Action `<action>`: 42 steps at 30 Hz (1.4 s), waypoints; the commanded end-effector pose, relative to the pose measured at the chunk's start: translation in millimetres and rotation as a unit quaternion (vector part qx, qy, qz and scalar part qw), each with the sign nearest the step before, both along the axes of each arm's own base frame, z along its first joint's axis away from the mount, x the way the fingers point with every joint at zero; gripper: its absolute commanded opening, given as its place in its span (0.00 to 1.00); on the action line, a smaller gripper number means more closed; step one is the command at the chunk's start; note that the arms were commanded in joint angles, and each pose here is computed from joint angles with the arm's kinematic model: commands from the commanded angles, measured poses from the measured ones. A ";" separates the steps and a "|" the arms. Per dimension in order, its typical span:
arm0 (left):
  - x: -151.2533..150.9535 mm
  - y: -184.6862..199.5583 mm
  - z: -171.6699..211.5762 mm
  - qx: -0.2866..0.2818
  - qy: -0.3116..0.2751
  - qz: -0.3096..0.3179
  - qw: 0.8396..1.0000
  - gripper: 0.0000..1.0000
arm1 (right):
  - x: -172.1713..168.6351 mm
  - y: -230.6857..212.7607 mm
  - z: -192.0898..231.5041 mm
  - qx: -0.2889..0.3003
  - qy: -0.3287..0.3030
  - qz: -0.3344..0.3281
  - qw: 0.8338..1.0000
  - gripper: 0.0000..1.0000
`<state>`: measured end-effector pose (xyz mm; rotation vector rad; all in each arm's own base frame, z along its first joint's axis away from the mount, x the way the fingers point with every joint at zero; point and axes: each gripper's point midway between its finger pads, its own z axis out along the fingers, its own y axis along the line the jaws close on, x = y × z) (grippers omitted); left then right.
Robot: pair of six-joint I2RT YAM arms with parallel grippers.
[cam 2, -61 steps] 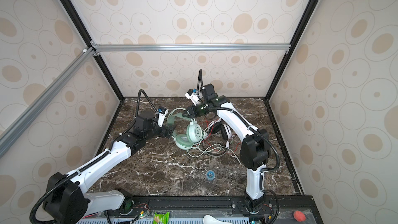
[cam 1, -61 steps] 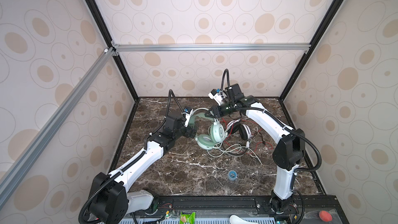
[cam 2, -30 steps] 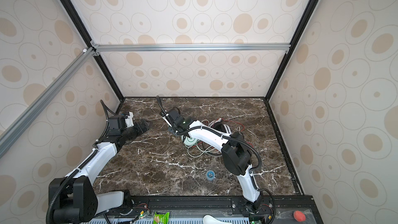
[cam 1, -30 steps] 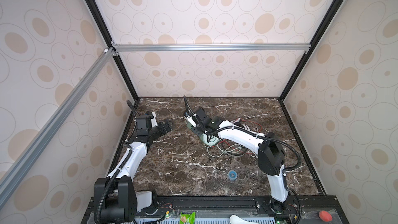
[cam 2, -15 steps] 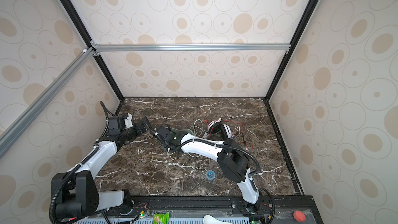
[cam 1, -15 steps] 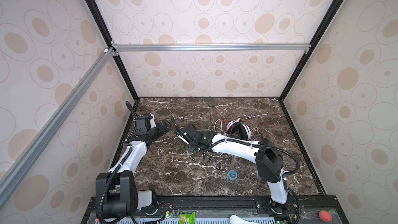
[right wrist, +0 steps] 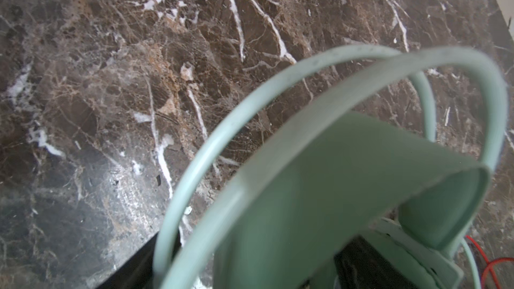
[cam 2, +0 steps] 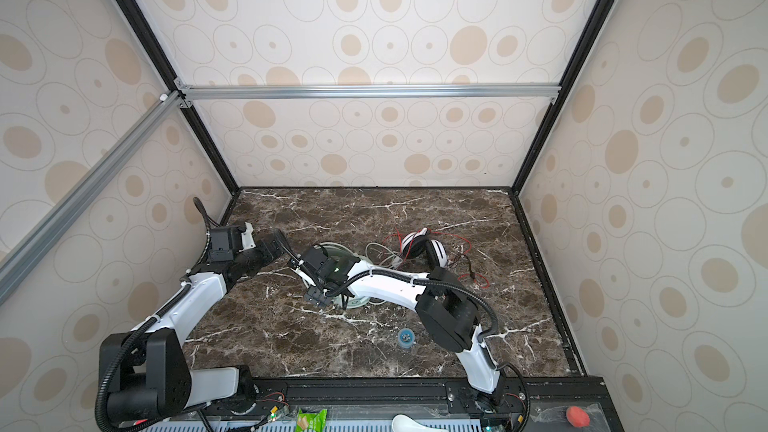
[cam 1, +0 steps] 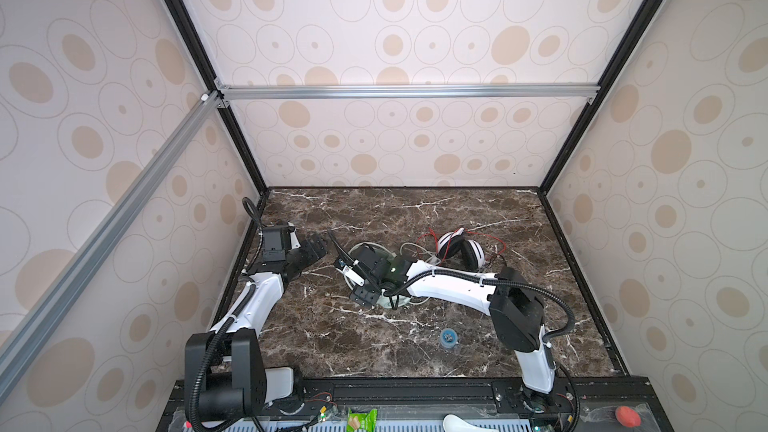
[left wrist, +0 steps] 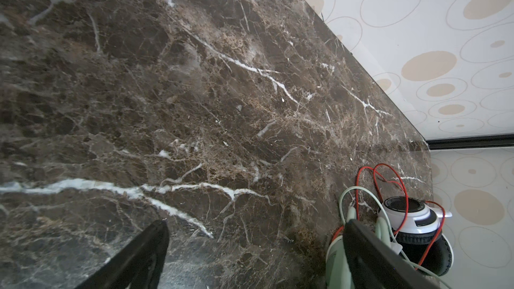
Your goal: Wrap the headphones
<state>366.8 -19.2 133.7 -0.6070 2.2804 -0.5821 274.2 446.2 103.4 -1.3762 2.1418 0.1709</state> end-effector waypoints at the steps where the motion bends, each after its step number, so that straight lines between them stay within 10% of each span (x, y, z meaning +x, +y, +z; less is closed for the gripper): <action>1: -3.1 9.0 6.7 0.030 -0.002 0.003 1.000 0.98 | -7.8 3.2 31.9 0.043 0.004 0.003 0.999 0.97; 42: -60.0 -49.9 -23.6 0.058 0.068 -0.037 0.995 0.98 | 62.1 -135.2 139.8 0.151 0.015 -0.243 0.958 1.00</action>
